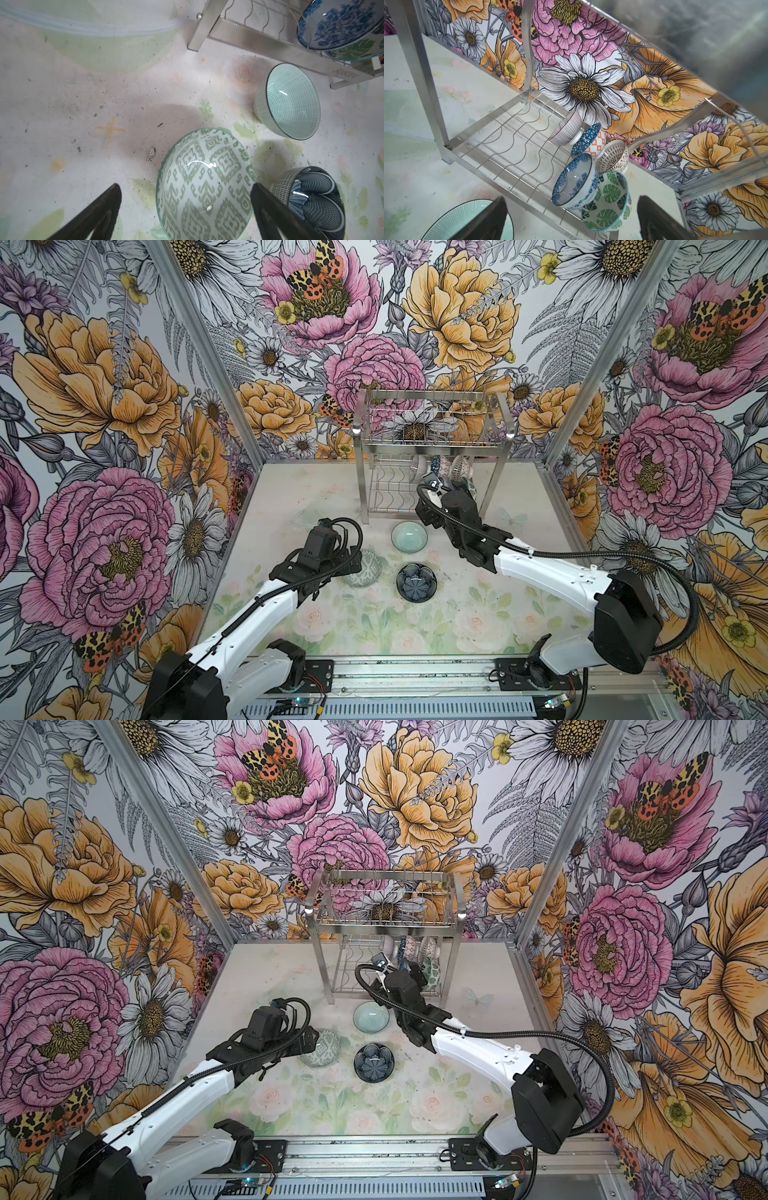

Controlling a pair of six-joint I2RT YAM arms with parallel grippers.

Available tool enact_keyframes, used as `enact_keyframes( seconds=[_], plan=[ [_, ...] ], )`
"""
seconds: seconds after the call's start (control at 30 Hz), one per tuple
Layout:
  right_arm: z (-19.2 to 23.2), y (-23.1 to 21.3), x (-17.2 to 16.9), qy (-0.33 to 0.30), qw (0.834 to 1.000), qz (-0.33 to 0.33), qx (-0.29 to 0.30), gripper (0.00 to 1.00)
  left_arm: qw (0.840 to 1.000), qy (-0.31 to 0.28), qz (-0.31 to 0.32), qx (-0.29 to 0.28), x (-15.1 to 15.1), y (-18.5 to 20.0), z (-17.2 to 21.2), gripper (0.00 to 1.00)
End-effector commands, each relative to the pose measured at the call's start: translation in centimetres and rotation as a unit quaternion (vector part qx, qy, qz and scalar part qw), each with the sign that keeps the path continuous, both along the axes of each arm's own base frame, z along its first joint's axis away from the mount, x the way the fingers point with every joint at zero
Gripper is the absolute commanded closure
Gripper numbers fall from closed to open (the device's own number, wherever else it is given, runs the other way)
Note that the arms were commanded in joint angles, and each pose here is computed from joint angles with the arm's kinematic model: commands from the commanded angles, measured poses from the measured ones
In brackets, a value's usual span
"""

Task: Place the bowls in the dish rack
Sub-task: 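Open right gripper and withdraw while left gripper lowers onto the green ikat bowl, then grasp and lift the green ikat bowl rim with left gripper while right gripper approaches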

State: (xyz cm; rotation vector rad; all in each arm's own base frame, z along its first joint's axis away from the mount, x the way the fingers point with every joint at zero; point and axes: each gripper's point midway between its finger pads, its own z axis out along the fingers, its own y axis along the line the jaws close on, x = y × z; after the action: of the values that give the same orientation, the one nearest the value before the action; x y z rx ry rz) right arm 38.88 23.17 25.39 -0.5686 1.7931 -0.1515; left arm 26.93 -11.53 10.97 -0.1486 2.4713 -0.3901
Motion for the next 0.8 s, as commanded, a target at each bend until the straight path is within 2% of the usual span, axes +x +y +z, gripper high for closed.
enact_keyframes(
  seconds=[0.0,0.13,0.33,0.47,0.6,0.77],
  plan=[
    [-0.3,-0.7,-1.1,0.014,1.000,-0.002,0.023,0.00,0.999,0.032,0.011,-0.015,-0.5,-0.1,-1.7,0.01],
    [0.9,-1.5,-2.1,0.006,0.998,0.000,0.055,0.00,0.999,0.047,0.016,-0.020,-0.4,-0.3,-3.1,0.01],
    [2.9,-3.5,-3.6,0.001,0.988,0.010,0.151,0.00,0.997,0.062,0.014,-0.034,-0.1,-0.9,-4.8,0.02],
    [2.8,-5.3,-4.1,0.005,0.985,-0.005,0.173,0.00,0.997,0.070,0.012,-0.035,0.1,-1.1,-5.6,0.05],
    [2.4,-6.0,-4.2,0.013,0.985,-0.014,0.170,0.00,0.996,0.076,0.013,-0.036,0.2,-1.1,-6.3,0.11],
    [2.0,-6.1,-4.1,0.017,0.986,-0.018,0.167,0.00,0.996,0.082,0.015,-0.036,0.2,-1.0,-7.0,0.28]
  ],
)
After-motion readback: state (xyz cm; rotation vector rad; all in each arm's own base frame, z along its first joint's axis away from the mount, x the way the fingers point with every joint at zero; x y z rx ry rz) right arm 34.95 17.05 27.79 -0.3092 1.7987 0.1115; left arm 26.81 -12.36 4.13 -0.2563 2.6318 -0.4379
